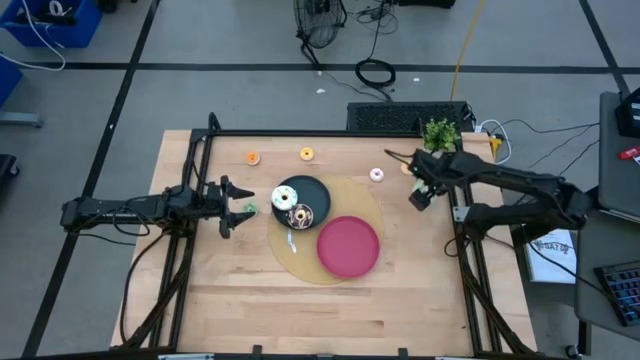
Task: Pick & Place donuts
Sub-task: Put the large blue donut on the black plate
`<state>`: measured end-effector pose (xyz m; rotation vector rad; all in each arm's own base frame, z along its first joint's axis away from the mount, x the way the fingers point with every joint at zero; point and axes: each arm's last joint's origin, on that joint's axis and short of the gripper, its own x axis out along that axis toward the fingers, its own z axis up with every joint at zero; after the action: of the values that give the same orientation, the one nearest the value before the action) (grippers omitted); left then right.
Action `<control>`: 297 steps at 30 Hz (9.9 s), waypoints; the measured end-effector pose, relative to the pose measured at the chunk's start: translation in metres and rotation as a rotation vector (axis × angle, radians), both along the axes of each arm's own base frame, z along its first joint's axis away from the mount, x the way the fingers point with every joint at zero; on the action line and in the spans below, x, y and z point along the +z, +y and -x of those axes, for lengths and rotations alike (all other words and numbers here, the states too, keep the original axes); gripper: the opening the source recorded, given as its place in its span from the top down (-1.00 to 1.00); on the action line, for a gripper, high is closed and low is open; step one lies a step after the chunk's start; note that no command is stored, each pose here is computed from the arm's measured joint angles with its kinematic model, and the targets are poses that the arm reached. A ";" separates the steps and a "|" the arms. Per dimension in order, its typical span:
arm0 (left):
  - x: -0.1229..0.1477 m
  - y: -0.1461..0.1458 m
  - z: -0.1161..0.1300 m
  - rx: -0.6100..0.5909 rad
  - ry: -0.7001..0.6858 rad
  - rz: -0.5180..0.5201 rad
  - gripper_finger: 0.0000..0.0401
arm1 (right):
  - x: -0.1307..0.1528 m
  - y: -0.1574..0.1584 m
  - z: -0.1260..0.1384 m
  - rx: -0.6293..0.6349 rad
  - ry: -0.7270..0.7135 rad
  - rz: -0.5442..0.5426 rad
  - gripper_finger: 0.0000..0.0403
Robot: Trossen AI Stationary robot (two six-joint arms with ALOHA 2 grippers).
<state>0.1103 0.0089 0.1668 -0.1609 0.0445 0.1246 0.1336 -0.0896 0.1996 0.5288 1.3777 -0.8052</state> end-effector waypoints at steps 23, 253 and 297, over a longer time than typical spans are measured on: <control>0.000 0.000 0.000 0.000 0.000 0.000 -0.57 | -0.036 -0.015 0.001 -0.111 0.004 -0.070 -0.76; 0.000 0.000 0.000 0.000 0.000 0.000 -0.55 | -0.055 -0.026 -0.282 0.672 -0.650 0.313 0.87; 0.006 0.000 0.000 0.002 -0.070 0.092 -0.55 | 0.034 0.060 -0.259 1.122 -1.305 0.237 1.00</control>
<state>0.1104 0.0089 0.1730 -0.2573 -0.0202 0.1185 0.3926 -0.0293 0.2331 -0.0293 0.1810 0.3404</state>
